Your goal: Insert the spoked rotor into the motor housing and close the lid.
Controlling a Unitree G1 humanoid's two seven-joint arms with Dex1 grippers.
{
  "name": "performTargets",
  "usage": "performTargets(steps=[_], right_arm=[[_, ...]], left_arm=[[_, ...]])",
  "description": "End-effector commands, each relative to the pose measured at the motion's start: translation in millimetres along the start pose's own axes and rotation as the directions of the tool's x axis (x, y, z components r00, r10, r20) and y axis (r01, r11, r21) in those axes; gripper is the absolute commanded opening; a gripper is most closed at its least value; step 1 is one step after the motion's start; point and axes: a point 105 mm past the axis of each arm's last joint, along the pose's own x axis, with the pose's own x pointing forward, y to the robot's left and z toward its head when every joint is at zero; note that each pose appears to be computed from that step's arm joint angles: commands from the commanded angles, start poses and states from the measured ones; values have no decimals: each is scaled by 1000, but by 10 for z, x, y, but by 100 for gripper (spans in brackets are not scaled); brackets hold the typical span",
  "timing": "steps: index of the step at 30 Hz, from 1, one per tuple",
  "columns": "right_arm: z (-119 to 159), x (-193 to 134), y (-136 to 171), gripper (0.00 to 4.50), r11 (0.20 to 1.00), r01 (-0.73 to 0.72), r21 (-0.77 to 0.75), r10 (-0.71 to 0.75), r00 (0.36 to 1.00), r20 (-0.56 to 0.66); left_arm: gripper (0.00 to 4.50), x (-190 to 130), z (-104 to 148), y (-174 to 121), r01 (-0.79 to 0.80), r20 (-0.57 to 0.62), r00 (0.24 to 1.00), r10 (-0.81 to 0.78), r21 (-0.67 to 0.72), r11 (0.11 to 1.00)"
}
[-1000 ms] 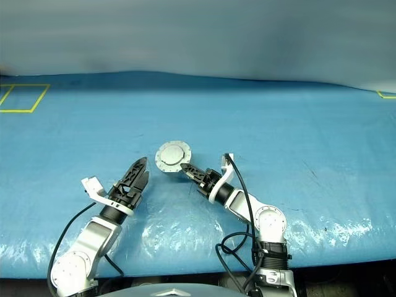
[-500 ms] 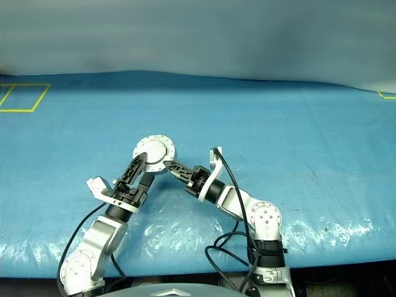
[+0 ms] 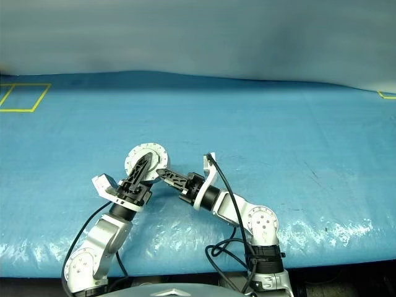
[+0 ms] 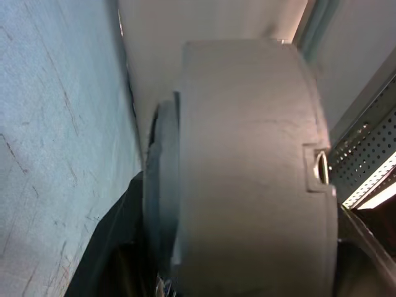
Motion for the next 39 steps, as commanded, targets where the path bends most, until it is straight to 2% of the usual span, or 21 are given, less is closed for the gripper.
performTargets(steps=[1,6,8,11,14,16,19,22,30,36,39], right_arm=[[52,17,155,127,996,-42,-74,45,998,33],[108,-34,-67,289,980,105,-170,-95,993,66],[132,-79,-135,360,914,198,-353,-183,980,77],[110,-126,-188,450,728,268,-631,-282,956,80],[65,-182,-249,450,486,263,-834,-335,937,101],[44,-219,-246,450,371,239,-897,-314,942,121],[78,-279,-273,450,226,261,-938,-283,939,193],[186,-393,-332,450,86,356,-931,-264,909,323],[270,-594,-570,450,22,471,-882,-349,830,434],[231,-611,-643,450,22,479,-877,-376,817,437],[220,-601,-649,450,16,476,-879,-379,817,436]], left_arm=[[235,15,26,-102,33,30,999,-33,2,999],[235,36,57,-131,38,61,997,-39,19,999],[235,59,116,-101,1,87,996,-6,50,999],[235,126,224,-5,-86,112,991,74,107,990],[235,286,344,-38,-93,111,991,74,179,980],[235,437,474,-35,-114,121,989,89,222,968],[235,621,626,2,-145,134,984,114,252,957],[235,853,778,43,-176,151,979,139,269,947],[235,1473,873,224,-262,104,965,241,327,908],[235,1789,782,321,-298,70,953,295,394,870],[235,1831,750,419,-347,67,934,352,411,843]])
